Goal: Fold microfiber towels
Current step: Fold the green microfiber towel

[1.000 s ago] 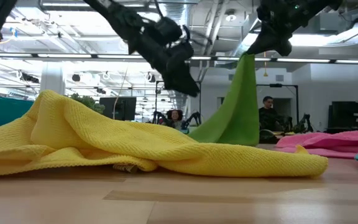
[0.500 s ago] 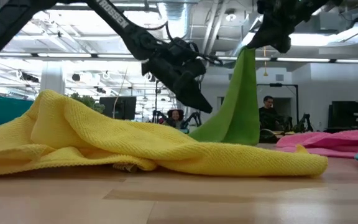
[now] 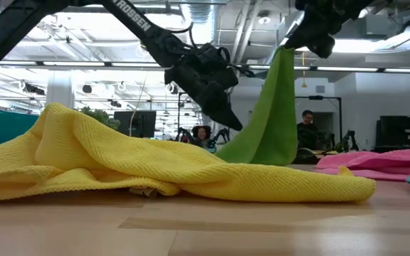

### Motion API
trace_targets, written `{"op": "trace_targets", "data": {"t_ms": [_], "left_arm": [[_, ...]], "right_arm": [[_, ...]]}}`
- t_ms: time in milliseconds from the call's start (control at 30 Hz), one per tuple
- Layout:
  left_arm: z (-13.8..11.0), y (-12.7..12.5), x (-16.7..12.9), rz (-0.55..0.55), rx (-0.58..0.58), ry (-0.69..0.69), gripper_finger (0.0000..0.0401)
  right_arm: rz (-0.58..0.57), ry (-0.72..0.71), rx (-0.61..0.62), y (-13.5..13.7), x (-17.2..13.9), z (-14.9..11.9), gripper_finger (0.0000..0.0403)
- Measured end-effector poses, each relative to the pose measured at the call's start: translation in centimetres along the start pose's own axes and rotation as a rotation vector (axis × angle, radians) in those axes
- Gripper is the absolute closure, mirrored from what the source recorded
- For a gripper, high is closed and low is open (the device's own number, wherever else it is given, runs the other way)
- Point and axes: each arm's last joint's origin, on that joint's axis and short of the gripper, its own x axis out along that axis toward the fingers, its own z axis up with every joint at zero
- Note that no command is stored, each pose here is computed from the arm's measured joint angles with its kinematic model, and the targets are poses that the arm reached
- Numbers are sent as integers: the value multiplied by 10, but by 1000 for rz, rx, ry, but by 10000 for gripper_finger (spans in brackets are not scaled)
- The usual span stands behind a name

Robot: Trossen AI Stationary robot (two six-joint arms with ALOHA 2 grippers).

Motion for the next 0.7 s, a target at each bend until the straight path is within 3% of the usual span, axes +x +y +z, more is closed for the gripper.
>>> {"op": "trace_targets", "data": {"t_ms": [500, 700], "left_arm": [[4, -9, 5, 26, 27, 22, 191], [5, -17, 7, -65, 30, 10, 191]], "right_arm": [[105, 22, 10, 26, 0, -6, 382], [143, 34, 4, 36, -1, -9, 386]]}}
